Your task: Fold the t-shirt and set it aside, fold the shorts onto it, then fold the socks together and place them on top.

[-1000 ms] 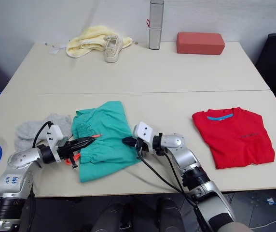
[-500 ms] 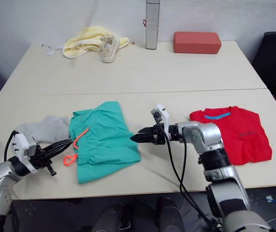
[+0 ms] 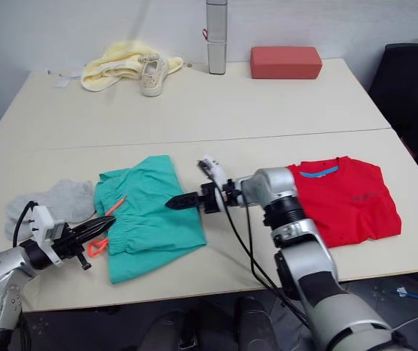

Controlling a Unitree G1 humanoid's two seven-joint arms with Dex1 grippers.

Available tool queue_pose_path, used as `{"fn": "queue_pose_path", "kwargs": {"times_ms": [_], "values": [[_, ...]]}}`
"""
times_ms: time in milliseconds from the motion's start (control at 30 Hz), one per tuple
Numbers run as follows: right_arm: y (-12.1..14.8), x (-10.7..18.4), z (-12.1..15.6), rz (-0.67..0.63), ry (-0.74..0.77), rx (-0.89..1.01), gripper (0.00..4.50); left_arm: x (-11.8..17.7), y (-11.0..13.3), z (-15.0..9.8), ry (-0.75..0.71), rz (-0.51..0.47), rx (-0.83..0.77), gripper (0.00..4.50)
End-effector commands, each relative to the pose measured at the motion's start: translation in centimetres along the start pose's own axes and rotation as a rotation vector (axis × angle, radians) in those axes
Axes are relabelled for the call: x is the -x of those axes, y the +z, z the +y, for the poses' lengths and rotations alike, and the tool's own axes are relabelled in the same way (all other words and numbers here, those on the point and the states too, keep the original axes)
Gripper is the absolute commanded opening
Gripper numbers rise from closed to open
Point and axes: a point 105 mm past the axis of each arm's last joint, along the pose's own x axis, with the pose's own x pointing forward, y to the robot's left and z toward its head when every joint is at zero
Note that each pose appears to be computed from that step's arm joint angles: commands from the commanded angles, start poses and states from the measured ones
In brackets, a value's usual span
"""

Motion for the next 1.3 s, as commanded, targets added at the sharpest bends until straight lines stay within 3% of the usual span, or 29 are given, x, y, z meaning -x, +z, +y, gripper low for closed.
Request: {"fn": "queue_pose_path", "kwargs": {"times_ms": [33, 133, 233, 467, 633, 1000, 1167, 1300], "values": [[-2.5, -2.9, 0.3, 0.107, 0.029, -0.073, 4.49, 0.1, 0.2, 0.0, -0.01, 0.024, -0.03, 0.0], [-2.5, -4.1, 0.7, 0.1, 0.043, -0.062, 4.49, 0.0, 0.0, 0.0, -0.008, 0.034, -0.027, 0.0], [-1.4, -4.3, 0.5, 0.018, 0.041, -0.086, 3.89, 0.0, -0.3, 0.0, -0.015, 0.04, -0.021, 0.0], [-0.3, -1.1, 0.3, -0.061, 0.049, -0.093, 1.58, 0.0, -0.3, -0.2, -0.02, 0.022, -0.02, 0.0], [0.7, 3.2, 0.3, -0.161, 0.016, -0.062, 0.02, -0.3, 0.5, -0.5, -0.042, -0.037, -0.019, 0.0], [3.8, 11.9, 1.8, -0.495, -0.065, -0.012, 0.02, -3.4, 3.0, -1.5, -0.141, -0.161, -0.022, 0.0], [7.2, 18.5, 3.2, -0.835, -0.133, 0.041, 0.02, -6.2, 4.6, -2.2, -0.225, -0.237, -0.016, 0.0], [7.9, 24.0, 4.1, -1.101, -0.222, 0.059, 0.02, -7.8, 5.2, -3.0, -0.292, -0.265, -0.011, 0.0]]}}
